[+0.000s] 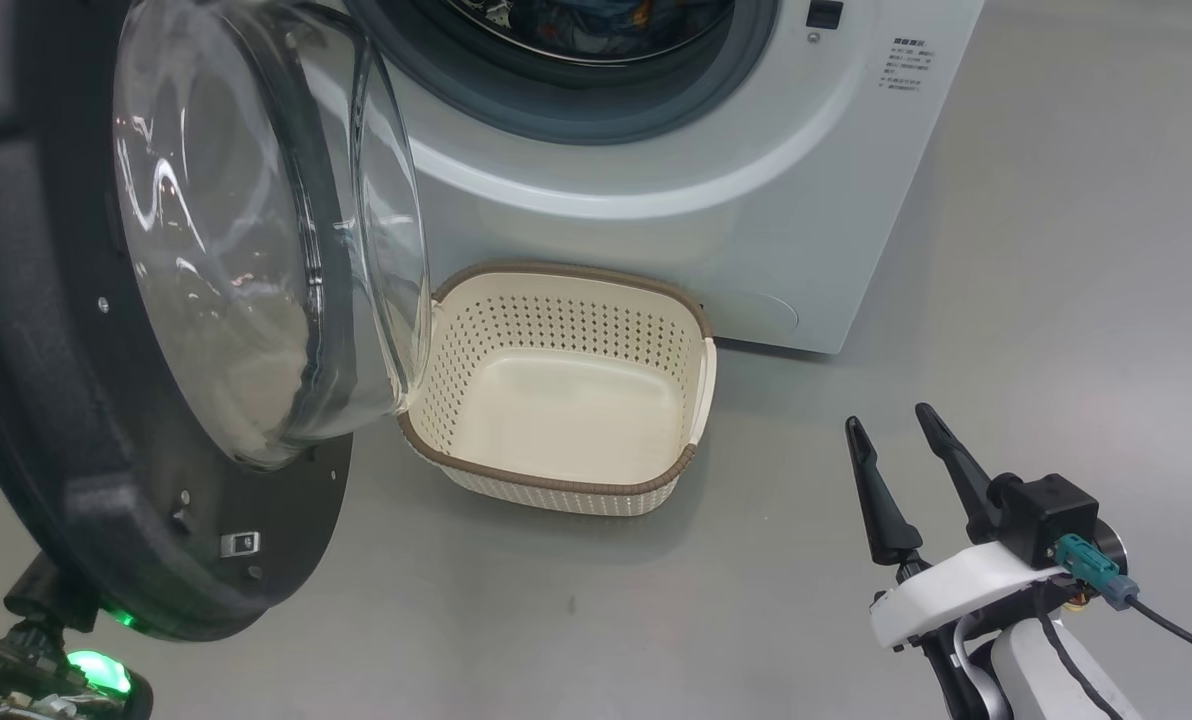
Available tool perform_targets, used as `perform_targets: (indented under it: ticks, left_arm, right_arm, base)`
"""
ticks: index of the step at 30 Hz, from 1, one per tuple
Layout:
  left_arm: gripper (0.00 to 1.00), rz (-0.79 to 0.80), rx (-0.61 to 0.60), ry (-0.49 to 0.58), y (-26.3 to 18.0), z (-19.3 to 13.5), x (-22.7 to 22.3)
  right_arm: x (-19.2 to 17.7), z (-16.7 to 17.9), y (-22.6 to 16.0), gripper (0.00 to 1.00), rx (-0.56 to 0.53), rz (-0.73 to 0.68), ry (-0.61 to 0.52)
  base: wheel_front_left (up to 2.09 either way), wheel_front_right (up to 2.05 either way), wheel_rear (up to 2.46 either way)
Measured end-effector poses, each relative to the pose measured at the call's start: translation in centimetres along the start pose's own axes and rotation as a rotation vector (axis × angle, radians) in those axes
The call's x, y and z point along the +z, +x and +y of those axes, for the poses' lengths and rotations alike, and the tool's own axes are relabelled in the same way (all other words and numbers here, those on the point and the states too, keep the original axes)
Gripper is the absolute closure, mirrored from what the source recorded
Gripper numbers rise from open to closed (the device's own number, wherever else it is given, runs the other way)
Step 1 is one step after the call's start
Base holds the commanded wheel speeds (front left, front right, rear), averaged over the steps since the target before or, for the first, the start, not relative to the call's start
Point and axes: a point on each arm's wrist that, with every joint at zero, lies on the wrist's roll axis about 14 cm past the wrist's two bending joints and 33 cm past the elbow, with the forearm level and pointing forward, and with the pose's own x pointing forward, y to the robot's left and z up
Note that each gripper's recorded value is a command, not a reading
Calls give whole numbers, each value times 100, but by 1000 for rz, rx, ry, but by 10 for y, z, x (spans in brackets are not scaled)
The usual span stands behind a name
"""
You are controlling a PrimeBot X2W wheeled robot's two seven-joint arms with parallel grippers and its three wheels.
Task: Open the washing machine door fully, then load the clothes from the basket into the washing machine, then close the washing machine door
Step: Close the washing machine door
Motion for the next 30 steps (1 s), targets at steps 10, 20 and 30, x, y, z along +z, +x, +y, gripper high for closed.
perform_targets:
  ticks: [10,20,30]
  left_arm:
    - [100,139,-14,-18,11,1,-37]
    - [100,268,-45,-57,29,0,-80]
    - [100,386,-68,-108,53,1,-126]
  right_arm:
    - [7,-5,-9,0,-32,-19,2]
    - [13,-16,-22,0,-85,-40,9]
    - [18,-32,-35,0,-145,-56,8]
  base:
    - [0,0,0]
    - [0,0,0]
    - [0,0,0]
